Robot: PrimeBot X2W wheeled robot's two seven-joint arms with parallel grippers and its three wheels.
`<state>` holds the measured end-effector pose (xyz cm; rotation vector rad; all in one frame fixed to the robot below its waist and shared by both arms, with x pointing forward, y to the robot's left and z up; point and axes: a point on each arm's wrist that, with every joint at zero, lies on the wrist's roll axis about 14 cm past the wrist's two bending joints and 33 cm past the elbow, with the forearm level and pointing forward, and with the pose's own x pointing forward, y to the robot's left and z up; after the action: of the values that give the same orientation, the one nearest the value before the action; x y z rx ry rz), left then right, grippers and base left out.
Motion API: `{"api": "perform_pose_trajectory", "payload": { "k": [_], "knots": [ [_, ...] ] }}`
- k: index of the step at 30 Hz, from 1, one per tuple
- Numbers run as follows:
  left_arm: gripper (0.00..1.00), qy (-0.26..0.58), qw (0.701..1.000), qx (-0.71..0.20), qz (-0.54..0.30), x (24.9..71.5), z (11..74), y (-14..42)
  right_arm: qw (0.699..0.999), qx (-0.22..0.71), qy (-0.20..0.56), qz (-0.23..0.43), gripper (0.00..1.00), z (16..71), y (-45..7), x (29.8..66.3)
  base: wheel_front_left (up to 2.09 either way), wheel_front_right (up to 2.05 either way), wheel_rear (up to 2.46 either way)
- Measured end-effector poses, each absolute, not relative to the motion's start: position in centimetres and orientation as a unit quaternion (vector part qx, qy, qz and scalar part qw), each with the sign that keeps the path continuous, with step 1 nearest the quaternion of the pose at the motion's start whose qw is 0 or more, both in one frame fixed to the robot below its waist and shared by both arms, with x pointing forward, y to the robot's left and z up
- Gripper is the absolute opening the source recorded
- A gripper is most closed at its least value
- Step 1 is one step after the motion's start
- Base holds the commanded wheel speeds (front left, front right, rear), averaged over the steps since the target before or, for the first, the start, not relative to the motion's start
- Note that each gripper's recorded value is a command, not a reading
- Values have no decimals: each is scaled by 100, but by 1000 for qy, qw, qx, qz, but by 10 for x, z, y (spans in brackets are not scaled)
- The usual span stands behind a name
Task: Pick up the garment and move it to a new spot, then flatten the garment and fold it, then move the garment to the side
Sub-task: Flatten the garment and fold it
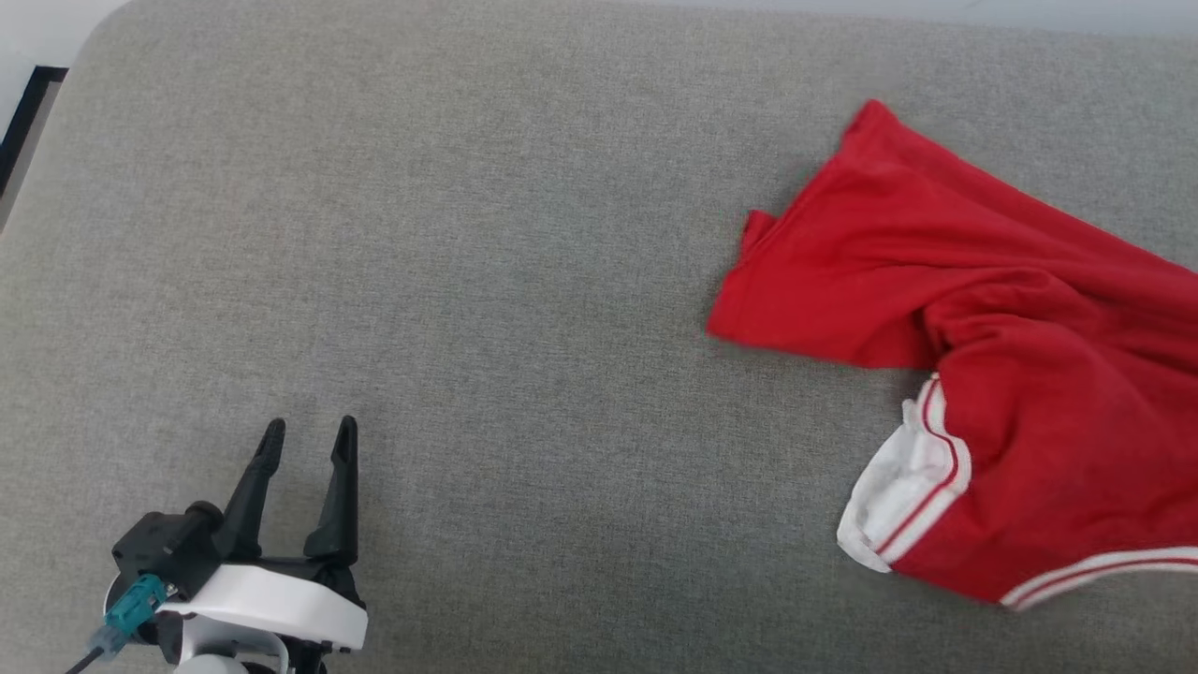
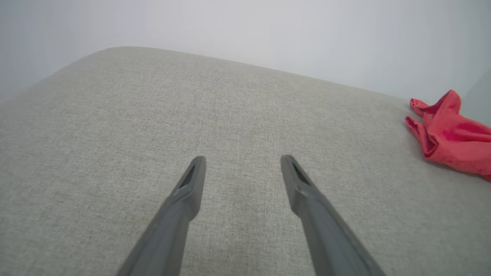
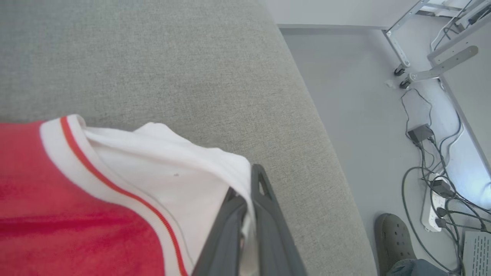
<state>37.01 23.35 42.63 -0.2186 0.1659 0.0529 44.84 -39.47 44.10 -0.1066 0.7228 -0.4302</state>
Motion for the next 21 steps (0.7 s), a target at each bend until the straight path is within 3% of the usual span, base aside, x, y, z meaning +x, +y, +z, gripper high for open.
{"api": "perform_pose_trajectory", "payload": {
  "k": [6,7,8,9,10,17,21],
  "knots": [
    [100,80,991,-102,22,373,428,236,912,-68,333,-229,0,444,-400,446,0,0,0],
    [100,81,991,-101,20,374,428,235,913,-62,332,-227,7,441,-396,446,0,0,0],
    [100,82,992,-100,16,375,428,233,916,-60,328,-225,31,440,-392,446,0,0,0],
    [100,82,992,-99,12,375,428,232,918,-60,323,-224,85,440,-391,446,0,0,0],
    [100,84,992,-97,6,376,428,229,920,-57,315,-224,100,442,-390,447,0,0,0],
    [100,76,993,-66,-57,390,438,211,953,-66,206,-214,100,478,-384,450,0,0,0],
    [100,52,992,-35,-114,409,458,198,975,-58,122,-178,100,502,-356,451,0,0,0]
  ]
}}
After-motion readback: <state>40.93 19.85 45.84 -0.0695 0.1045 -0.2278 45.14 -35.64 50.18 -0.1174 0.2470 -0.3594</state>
